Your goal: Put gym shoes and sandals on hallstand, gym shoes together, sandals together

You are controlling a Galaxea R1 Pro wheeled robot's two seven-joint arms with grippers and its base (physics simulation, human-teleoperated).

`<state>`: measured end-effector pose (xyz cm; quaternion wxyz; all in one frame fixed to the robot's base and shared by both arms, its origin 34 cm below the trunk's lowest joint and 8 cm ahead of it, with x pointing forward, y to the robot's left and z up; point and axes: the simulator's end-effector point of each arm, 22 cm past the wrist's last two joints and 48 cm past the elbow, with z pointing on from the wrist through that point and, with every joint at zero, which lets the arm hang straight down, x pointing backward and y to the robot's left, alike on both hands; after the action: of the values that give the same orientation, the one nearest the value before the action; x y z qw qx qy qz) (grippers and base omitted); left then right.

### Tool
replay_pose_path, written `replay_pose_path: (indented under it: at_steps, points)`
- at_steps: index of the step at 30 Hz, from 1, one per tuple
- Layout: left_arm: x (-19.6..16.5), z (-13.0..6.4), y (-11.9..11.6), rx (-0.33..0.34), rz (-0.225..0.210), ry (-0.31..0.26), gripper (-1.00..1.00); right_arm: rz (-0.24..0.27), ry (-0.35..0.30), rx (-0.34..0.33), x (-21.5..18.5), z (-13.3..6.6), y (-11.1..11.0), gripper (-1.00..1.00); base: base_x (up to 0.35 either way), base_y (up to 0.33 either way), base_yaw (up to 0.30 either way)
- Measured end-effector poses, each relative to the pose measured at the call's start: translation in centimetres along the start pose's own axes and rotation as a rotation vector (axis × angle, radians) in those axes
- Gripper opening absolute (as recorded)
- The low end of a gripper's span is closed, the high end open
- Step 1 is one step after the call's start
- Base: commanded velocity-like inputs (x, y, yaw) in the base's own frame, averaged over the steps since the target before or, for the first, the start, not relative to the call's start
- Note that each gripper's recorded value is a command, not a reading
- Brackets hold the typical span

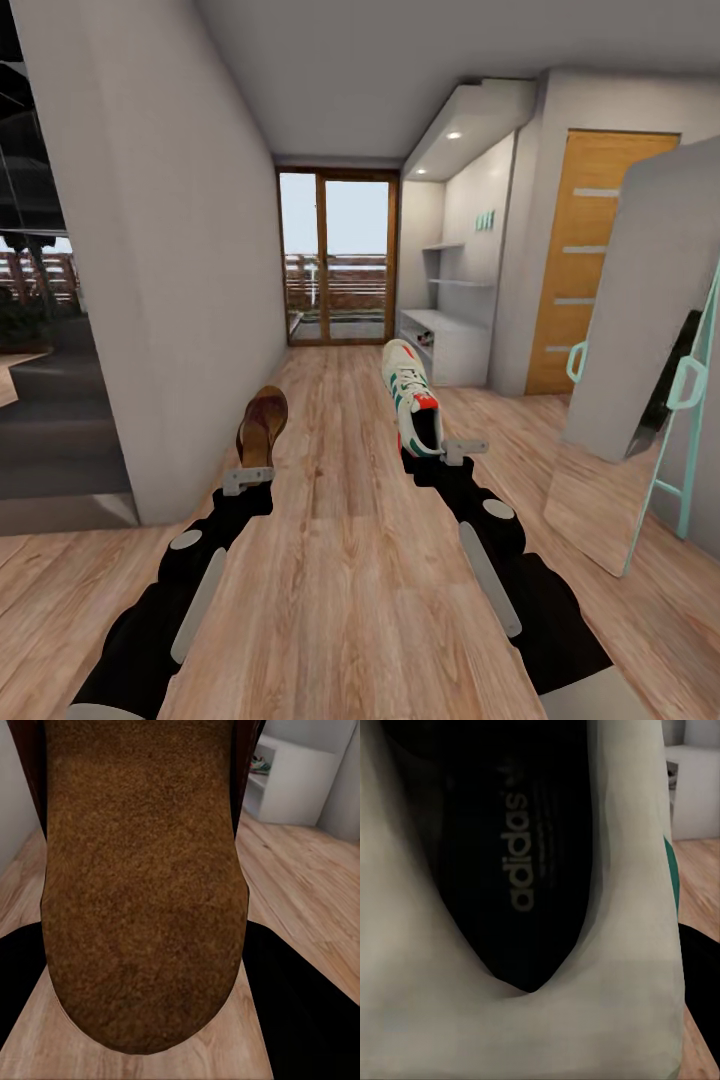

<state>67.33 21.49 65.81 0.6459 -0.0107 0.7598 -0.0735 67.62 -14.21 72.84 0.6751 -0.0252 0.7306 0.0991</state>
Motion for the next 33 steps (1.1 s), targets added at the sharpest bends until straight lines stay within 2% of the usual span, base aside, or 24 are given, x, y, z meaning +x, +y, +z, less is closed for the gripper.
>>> replay_pose_path:
  at_steps: [33]
  points:
    - [-0.02,0.01,0.0,0.0,0.0,0.0,-1.0,-0.001,0.0,-0.001,0.0,-0.01,0.06,-1.0,0.346,0.0,0.0]
